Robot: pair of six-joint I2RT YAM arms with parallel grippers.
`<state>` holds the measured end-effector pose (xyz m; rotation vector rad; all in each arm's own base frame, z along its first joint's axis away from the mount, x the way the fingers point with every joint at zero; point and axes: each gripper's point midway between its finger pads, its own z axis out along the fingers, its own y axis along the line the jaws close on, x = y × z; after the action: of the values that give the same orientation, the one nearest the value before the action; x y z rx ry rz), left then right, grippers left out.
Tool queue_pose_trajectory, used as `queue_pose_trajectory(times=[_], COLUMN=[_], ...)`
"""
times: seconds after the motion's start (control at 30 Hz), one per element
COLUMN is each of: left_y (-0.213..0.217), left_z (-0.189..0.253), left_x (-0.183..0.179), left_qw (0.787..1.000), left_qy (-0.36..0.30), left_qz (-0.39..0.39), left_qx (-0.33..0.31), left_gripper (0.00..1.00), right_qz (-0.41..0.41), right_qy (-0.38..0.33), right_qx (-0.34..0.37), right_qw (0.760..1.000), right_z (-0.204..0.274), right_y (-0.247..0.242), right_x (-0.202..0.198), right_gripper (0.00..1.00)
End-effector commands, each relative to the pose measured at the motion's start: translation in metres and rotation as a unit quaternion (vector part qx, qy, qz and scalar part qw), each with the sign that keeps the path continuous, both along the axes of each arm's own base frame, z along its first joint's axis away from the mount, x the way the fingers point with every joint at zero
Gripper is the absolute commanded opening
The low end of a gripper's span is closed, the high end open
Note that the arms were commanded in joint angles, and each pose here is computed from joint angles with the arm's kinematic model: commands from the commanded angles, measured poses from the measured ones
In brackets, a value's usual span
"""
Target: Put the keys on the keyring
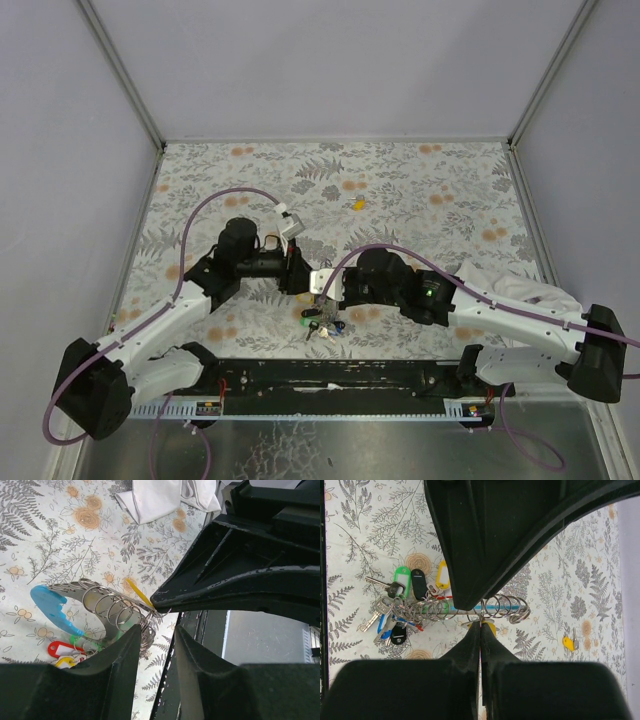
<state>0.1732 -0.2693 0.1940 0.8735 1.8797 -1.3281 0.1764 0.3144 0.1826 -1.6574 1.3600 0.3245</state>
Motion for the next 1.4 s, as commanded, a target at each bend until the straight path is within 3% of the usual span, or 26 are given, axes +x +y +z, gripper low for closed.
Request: queue_pose_trajectory(times=[0.0, 0.43, 0.67, 1.37], left_y=[-0.005, -0.009, -0.009, -0.001], left_z=[0.013, 0.01, 0.006, 0.003], left_x=[0.003, 0.003, 0.002, 0.02], left_qw=[0.999, 0.999, 0.999, 0.995], left_qy=[-0.022, -0.015, -0.007, 0.011], left_qz=[-0.026, -0.042, -0.042, 0.078], left_qx=[-0.014, -0.016, -0.014, -0.058], left_gripper=[0.33, 0.29, 0.0, 0.0], right_qz=[0.016, 0.024, 0.02, -0.026], right_qy=[-0.029, -0.022, -0.022, 0.052], right_qx=[0.05, 0.051, 0.051, 0.028], right_qw=[0.998, 0.998, 0.998, 0.998], right_z=[0.031, 0.031, 0.032, -0.031], right_y=[0.009, 0.013, 0.01, -0.019], right_x=[-0.001, -0.004, -0.004, -0.019], right_gripper=[0.0, 0.0, 0.0, 0.0])
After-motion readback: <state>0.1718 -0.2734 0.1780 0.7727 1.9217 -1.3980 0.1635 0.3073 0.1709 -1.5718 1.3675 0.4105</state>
